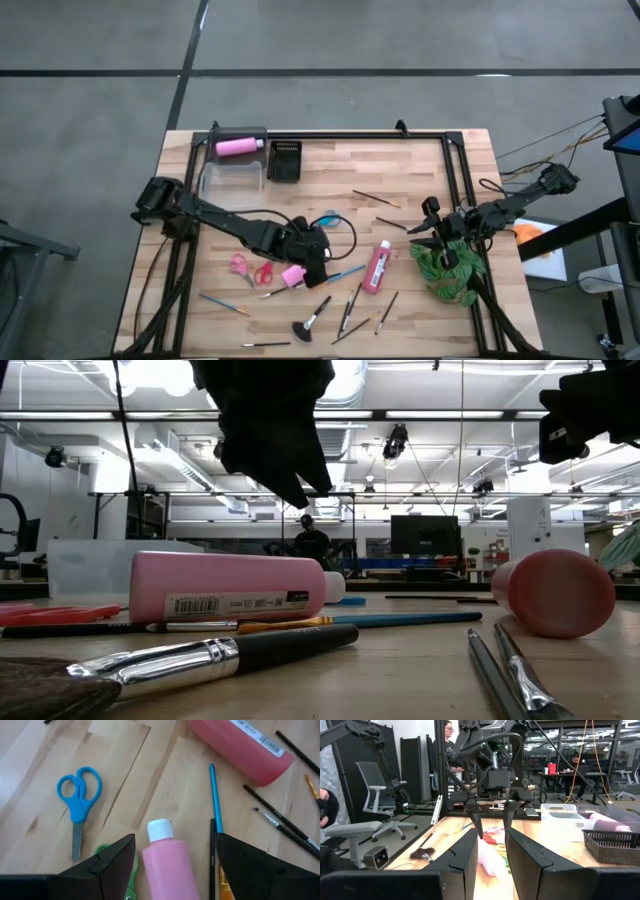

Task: Pick & Place Paint Supplies
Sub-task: Put the pink bottle into the left black bin

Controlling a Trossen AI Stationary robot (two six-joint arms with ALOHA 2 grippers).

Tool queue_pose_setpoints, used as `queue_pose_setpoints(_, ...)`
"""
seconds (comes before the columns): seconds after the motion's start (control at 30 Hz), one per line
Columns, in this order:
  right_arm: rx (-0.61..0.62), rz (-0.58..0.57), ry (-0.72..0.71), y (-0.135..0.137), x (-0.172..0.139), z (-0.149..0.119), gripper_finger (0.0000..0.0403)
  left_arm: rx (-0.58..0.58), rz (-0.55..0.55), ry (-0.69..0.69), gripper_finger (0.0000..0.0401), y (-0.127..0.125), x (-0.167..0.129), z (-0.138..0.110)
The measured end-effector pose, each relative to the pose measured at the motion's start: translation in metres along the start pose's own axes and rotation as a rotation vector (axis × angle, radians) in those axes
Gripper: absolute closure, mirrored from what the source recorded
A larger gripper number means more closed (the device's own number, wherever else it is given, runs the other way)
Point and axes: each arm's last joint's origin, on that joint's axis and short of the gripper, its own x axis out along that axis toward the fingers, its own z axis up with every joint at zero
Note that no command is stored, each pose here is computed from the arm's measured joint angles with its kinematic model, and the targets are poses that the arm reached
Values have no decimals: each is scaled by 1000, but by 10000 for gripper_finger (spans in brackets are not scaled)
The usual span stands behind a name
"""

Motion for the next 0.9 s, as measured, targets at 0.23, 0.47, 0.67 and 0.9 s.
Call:
queue_pose_setpoints(0.23, 0, 0, 0, 0, 0, 0, 306, 5, -9, 30, 120, 0, 7, -5)
queue_pose_setpoints(0.47, -1, 0, 2, 0, 0, 0, 306, 10, -25, 107, 120, -5, 36, -16)
queue_pose_setpoints(0.67, -2, 1, 5, 0, 0, 0, 306, 4, -17, 133, 120, -5, 50, -20)
queue_pose_setpoints(0.9, -5, 0, 17, 0, 0, -2, 306, -10, -8, 161, 120, -4, 58, -23)
